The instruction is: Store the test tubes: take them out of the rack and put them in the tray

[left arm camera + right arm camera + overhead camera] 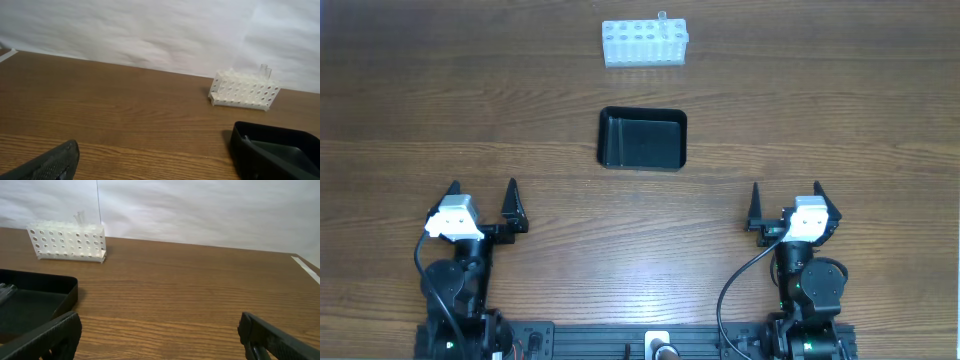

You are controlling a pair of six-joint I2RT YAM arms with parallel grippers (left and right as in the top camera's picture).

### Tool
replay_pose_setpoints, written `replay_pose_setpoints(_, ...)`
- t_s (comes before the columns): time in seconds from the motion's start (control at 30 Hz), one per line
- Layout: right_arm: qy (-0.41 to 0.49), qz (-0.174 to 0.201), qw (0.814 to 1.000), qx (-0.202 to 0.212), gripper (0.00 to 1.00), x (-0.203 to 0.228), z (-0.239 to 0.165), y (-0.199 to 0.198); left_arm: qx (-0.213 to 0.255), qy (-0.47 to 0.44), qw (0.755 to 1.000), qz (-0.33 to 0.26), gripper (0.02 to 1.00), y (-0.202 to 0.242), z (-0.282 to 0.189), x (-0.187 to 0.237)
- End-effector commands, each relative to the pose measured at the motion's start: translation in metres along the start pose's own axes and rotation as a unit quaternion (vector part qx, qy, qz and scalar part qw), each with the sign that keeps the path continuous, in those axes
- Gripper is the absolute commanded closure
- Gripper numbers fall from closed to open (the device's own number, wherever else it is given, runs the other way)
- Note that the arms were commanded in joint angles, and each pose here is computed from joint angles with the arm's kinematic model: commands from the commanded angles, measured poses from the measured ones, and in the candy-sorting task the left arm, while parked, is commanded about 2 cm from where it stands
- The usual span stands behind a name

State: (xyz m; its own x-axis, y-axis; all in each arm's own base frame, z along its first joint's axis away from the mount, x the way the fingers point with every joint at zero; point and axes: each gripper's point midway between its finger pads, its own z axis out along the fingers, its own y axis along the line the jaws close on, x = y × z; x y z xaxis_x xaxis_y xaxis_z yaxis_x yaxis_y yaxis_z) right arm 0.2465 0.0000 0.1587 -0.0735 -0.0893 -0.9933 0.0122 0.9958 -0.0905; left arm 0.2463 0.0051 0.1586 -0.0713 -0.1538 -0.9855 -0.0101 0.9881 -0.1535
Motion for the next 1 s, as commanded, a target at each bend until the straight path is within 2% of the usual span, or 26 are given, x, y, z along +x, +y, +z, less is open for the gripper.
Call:
replay_pose_setpoints(0.03,-0.001,-0.002,1.000,0.001,0.007,0.001,0.000,-0.001,-0.011,-0.002,1.000,0.007,0.020,0.004,0.000,0.001)
replay_pose_setpoints(0.23,-0.006,-0.003,1.000,0.009,0.009,-0.001,0.000,-0.003,-0.011,-0.002,1.000,0.007,0.020,0.004,0.000,0.001)
replay_pose_setpoints(0.37,-0.034,0.007,0.999,-0.027,0.009,-0.023,-0.004,0.007,-0.011,-0.002,1.000,0.007,0.020,0.004,0.000,0.001)
replay_pose_setpoints(0.43,-0.031,0.015,0.999,-0.028,0.009,-0.033,-0.008,0.007,-0.011,-0.002,1.000,0.007,0.018,0.004,0.000,0.001)
replay_pose_setpoints(0.57,-0.002,0.015,1.000,-0.003,0.007,-0.050,-0.022,-0.005,-0.011,-0.002,1.000,0.007,0.023,0.004,0.000,0.001)
replay_pose_setpoints(0.77,0.050,0.006,0.997,0.058,0.009,-0.091,-0.047,-0.032,-0.011,-0.002,1.000,0.007,0.020,0.004,0.000,0.001)
replay_pose_setpoints(1.0,0.119,0.000,0.992,0.049,0.009,-0.135,-0.032,-0.033,-0.011,-0.002,1.000,0.007,0.020,0.004,0.000,0.001)
